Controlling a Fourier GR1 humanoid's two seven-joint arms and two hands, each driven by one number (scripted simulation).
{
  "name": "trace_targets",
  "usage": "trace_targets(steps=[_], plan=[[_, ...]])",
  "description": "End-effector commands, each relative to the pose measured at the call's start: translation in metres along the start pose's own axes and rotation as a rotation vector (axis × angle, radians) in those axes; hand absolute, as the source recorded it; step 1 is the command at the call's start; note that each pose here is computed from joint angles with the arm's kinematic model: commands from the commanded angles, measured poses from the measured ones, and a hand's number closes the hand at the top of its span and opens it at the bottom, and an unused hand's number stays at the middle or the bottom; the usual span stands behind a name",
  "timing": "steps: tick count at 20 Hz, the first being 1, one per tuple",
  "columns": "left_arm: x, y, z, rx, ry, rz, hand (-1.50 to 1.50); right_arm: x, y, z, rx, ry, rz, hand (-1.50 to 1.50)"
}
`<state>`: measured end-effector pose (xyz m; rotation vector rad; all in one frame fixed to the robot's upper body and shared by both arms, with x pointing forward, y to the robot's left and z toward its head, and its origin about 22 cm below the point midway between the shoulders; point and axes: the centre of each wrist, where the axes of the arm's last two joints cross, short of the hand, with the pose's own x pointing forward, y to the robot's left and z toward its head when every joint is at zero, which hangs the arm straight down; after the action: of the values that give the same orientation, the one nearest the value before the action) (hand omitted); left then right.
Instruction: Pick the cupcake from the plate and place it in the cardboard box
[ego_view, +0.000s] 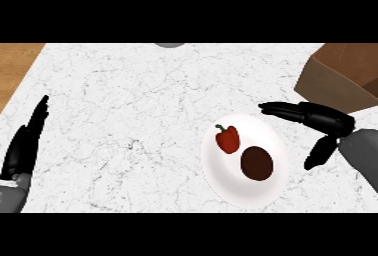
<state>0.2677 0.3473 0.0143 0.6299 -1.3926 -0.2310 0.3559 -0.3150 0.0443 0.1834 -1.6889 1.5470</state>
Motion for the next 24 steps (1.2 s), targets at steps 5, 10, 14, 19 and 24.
trace_targets(steps=[5, 10, 14, 19, 24], plan=[[0.001, -0.001, 0.000, 0.000, 0.008, 0.013, 0.00, 0.008, -0.011, -0.036, 0.338, 0.049, 0.168, -1.50], [-0.012, 0.012, 0.004, 0.015, 0.033, -0.014, 0.00, 0.025, 0.016, -0.090, 0.425, 0.078, 0.173, -1.50], [-0.026, 0.018, -0.006, 0.020, 0.020, 0.007, 0.00, 0.023, 0.016, -0.101, 0.413, 0.107, 0.228, -1.50], [-0.017, 0.024, 0.012, 0.021, 0.023, -0.002, 0.00, 0.012, 0.029, -0.084, 0.429, 0.098, 0.222, -1.50], [-0.009, 0.004, 0.002, 0.015, 0.028, -0.012, 0.00, 0.008, 0.033, -0.090, 0.440, 0.104, 0.223, -1.50]])
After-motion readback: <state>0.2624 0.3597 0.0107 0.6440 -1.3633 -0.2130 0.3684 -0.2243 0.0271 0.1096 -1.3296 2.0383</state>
